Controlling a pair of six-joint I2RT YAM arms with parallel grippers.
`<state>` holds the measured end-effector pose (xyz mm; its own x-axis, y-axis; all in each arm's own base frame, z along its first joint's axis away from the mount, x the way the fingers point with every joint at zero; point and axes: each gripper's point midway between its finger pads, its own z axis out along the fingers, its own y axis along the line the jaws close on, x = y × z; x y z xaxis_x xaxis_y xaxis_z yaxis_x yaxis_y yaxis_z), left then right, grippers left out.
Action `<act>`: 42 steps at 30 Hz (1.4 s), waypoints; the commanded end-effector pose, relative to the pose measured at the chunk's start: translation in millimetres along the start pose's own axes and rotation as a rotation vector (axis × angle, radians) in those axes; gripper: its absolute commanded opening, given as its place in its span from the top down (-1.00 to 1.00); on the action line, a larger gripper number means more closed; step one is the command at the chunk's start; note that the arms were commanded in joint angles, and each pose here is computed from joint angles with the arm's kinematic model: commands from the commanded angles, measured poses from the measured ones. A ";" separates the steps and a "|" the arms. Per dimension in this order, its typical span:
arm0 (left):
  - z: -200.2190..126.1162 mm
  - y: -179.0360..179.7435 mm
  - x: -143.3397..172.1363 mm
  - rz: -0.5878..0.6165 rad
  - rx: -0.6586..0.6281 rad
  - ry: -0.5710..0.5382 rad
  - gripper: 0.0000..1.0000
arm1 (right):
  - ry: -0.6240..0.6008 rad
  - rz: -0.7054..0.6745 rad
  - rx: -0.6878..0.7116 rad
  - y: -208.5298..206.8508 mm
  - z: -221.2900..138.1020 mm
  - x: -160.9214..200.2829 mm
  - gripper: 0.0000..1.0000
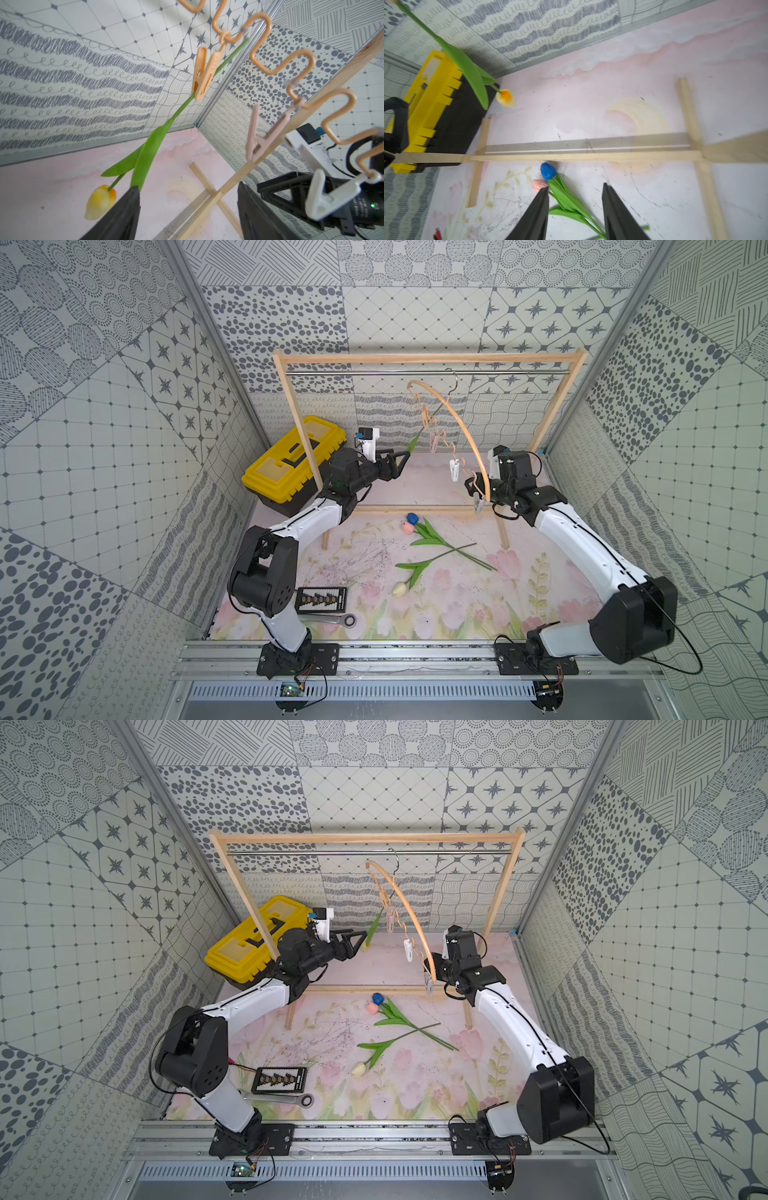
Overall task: Dry the flowers on a clothes hanger
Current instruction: Clamp the flower onto the hanger, then pick up the flower at the center of the board.
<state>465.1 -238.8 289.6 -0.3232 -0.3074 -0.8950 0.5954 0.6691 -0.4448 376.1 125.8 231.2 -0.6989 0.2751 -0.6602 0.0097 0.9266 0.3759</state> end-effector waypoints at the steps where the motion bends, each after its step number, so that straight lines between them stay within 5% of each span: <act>1: -27.5 -6.0 45.1 0.089 -0.142 0.041 -0.41 | 0.046 0.056 0.169 -43.5 -18.5 36.6 0.13; 11: -33.3 -112.8 217.5 0.365 0.077 0.499 0.27 | 0.180 0.177 0.233 -81.4 -35.4 118.0 0.31; 16: -29.4 -138.7 267.2 0.566 0.160 0.623 0.01 | 0.185 0.182 0.273 -88.9 -44.6 122.2 0.31; 28: 31.5 -135.9 328.1 0.997 0.373 0.752 0.15 | 0.172 0.228 0.246 -86.6 -53.1 120.6 0.33; 37: 30.4 -125.0 340.3 1.010 0.485 0.820 -0.20 | 0.161 0.241 0.223 -85.2 -62.9 114.6 0.36; 42: 28.8 -111.4 358.8 1.016 0.491 0.904 -0.03 | 0.154 0.247 0.210 -83.0 -66.1 109.5 0.41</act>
<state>318.4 -452.1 39.7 0.0712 0.7537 -0.6534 0.9585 0.1295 0.2539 245.5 60.2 151.8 -0.7797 0.4609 -0.4238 0.3470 0.8815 0.3203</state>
